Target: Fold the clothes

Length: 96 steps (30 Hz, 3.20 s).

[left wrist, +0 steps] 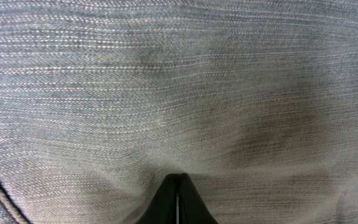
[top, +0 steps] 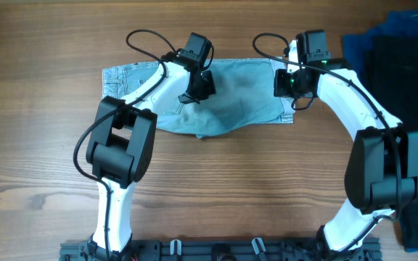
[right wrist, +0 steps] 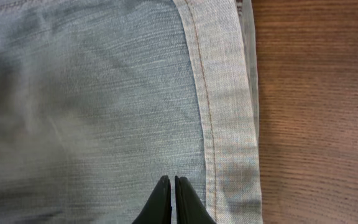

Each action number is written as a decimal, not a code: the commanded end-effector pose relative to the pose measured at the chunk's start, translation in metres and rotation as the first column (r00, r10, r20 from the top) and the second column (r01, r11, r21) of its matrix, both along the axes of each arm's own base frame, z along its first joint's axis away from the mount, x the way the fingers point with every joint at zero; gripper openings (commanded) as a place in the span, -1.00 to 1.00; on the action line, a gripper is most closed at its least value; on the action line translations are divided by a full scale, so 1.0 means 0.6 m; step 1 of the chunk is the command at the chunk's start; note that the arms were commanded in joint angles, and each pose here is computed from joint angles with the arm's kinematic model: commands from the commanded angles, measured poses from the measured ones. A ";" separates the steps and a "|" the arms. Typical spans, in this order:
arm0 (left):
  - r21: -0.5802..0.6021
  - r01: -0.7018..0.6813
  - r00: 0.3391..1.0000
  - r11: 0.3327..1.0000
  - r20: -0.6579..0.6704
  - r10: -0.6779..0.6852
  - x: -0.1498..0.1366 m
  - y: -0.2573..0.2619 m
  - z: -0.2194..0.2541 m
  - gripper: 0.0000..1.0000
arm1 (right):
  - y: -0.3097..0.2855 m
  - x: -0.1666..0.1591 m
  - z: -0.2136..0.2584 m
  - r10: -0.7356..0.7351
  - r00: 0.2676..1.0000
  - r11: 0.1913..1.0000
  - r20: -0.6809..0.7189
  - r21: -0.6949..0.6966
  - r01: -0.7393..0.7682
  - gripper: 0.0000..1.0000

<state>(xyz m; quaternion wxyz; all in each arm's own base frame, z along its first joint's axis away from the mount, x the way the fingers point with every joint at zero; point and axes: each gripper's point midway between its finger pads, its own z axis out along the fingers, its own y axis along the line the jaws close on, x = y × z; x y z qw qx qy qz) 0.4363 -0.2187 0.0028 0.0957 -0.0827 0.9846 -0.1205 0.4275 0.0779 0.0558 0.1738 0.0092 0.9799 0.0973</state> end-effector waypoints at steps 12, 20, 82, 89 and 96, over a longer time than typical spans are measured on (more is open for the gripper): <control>0.162 -0.028 0.984 0.986 0.176 -0.001 0.068 0.039 0.044 -0.92 | -0.006 -0.008 -0.022 0.005 0.999 1.000 -0.034 -0.025 -0.006 -0.30; 0.173 0.004 0.991 0.985 0.130 -0.027 0.058 0.023 -0.006 -0.92 | -0.006 -0.007 -0.022 0.006 0.999 1.000 -0.033 -0.025 -0.006 0.99; 0.179 -0.019 0.997 0.984 0.081 0.005 0.029 0.006 -0.019 -0.92 | -0.002 0.023 -0.010 0.005 0.999 1.000 0.046 -0.015 -0.004 0.99; 0.123 -0.025 0.981 0.992 0.193 0.001 0.043 -0.002 0.094 -0.92 | -0.002 0.023 -0.010 0.005 0.999 1.000 0.046 -0.015 -0.004 0.99; 0.155 -0.020 0.999 0.988 0.036 0.015 -0.010 0.011 0.055 -0.92 | -0.002 0.023 -0.010 0.005 0.999 1.000 0.046 -0.015 -0.004 0.99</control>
